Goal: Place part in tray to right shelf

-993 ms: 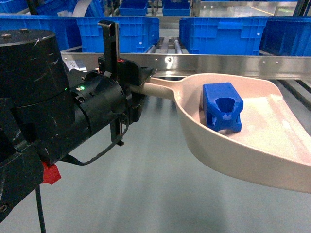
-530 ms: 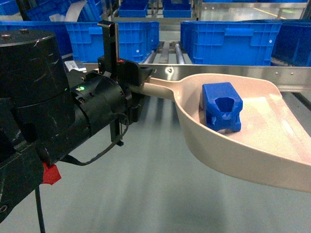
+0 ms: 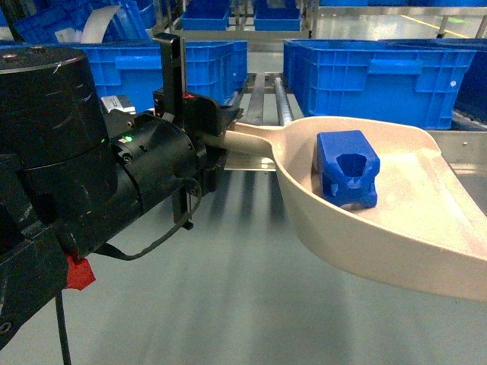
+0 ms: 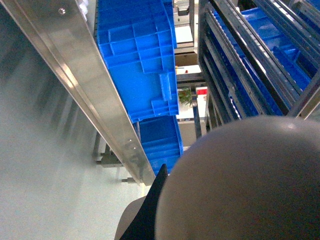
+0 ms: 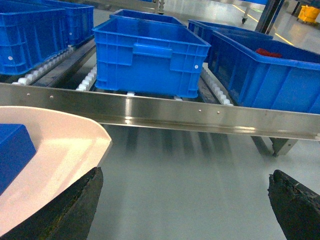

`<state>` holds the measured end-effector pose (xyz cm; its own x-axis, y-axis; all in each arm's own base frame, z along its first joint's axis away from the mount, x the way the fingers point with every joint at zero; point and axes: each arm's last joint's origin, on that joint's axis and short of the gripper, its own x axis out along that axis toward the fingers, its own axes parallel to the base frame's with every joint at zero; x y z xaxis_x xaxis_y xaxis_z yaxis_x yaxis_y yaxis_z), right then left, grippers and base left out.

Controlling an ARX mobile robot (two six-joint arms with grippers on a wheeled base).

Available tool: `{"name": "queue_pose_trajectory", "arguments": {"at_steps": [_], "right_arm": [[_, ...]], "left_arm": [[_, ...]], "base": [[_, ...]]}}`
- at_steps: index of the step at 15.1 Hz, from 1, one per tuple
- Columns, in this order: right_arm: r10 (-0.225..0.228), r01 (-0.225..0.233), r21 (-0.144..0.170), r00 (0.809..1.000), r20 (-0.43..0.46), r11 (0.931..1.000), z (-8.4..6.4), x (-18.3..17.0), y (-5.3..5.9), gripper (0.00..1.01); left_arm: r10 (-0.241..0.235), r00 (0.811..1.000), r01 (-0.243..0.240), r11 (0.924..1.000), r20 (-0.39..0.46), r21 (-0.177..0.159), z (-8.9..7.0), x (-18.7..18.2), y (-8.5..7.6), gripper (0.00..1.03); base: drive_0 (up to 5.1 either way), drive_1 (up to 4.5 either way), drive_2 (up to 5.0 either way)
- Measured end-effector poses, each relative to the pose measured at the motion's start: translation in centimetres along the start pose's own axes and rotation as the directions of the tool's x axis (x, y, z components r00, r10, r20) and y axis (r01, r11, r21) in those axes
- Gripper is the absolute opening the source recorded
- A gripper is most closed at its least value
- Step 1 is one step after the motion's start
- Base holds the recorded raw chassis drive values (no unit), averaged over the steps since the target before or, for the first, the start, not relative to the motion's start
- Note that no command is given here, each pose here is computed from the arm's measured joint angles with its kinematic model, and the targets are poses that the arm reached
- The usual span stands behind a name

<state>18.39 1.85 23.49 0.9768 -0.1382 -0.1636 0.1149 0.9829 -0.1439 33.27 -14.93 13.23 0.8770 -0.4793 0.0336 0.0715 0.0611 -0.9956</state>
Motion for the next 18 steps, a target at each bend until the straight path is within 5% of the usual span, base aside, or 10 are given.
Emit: {"name": "queue_pose_trajectory", "arguments": {"at_steps": [11,18], "right_arm": [[0.0,0.0,0.0,1.0,-0.001,1.0,-0.01,0.0,0.0,0.98],[0.0,0.0,0.0,1.0,0.0,1.0,-0.01,0.01,0.0,0.98]], "left_arm": [[0.004,1.0,-0.004,1.0,0.001,-0.001,0.0,0.0,0.04,0.13],[0.0,1.0,0.0,1.0,0.007,0.0,0.16,0.01,0.0,0.13]], "base": [[0.1,4.39,-4.2],[0.0,0.0,0.0]]}}
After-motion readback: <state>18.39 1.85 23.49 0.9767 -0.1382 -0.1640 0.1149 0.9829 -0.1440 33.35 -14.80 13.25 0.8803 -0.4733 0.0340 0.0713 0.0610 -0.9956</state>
